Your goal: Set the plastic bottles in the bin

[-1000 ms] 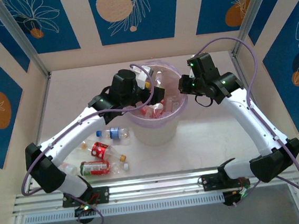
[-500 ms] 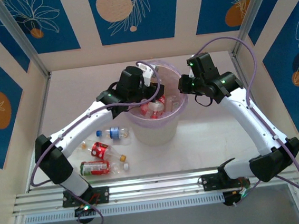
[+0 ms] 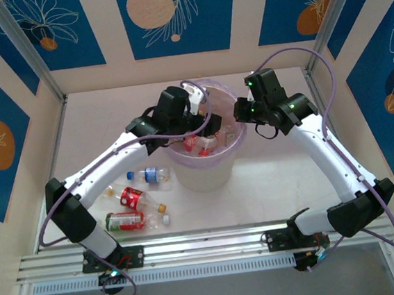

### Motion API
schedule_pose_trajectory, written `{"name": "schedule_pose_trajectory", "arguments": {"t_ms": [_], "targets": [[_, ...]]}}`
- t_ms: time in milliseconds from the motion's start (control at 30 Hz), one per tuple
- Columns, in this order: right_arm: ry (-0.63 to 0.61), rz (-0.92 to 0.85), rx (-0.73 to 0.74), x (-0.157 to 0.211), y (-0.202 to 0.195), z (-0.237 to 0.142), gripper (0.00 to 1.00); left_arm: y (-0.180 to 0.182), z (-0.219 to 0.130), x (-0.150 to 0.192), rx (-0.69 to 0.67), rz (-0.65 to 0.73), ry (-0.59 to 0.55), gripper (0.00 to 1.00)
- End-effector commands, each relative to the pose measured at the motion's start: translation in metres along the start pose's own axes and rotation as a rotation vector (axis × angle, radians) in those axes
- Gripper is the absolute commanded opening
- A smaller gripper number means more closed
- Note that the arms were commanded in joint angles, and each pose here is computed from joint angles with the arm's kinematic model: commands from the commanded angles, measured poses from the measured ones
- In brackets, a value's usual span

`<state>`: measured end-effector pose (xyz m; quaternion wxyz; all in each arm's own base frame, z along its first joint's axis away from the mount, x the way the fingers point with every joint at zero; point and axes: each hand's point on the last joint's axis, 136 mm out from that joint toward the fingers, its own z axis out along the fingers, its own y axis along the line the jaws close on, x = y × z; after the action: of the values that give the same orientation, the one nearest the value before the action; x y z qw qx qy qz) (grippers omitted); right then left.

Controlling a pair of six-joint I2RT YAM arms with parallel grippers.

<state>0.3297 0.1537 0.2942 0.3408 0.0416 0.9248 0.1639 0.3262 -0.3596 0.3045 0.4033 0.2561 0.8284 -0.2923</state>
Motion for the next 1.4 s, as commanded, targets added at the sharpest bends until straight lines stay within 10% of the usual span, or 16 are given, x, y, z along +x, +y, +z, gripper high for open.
{"name": "schedule_pose_trajectory", "arguments": {"t_ms": [0, 433, 733, 1367], "targets": [[0.007, -0.016, -0.012, -0.002, 0.008, 0.000, 0.17, -0.004, -0.057, -0.044, -0.048, 0.035, -0.127, 0.80], [-0.001, -0.039, -0.010, -0.006, 0.008, -0.005, 0.17, 0.149, -0.163, 0.053, -0.441, -0.590, -0.009, 0.92], [0.004, -0.042, -0.011, -0.005, 0.007, -0.004, 0.17, 0.195, -0.134, 0.170, -0.541, -1.174, 0.049, 0.93], [0.003, -0.058, 0.009, -0.002, 0.009, 0.000, 0.17, 0.203, -0.107, 0.236, -0.831, -1.358, 0.124, 0.92]]}}
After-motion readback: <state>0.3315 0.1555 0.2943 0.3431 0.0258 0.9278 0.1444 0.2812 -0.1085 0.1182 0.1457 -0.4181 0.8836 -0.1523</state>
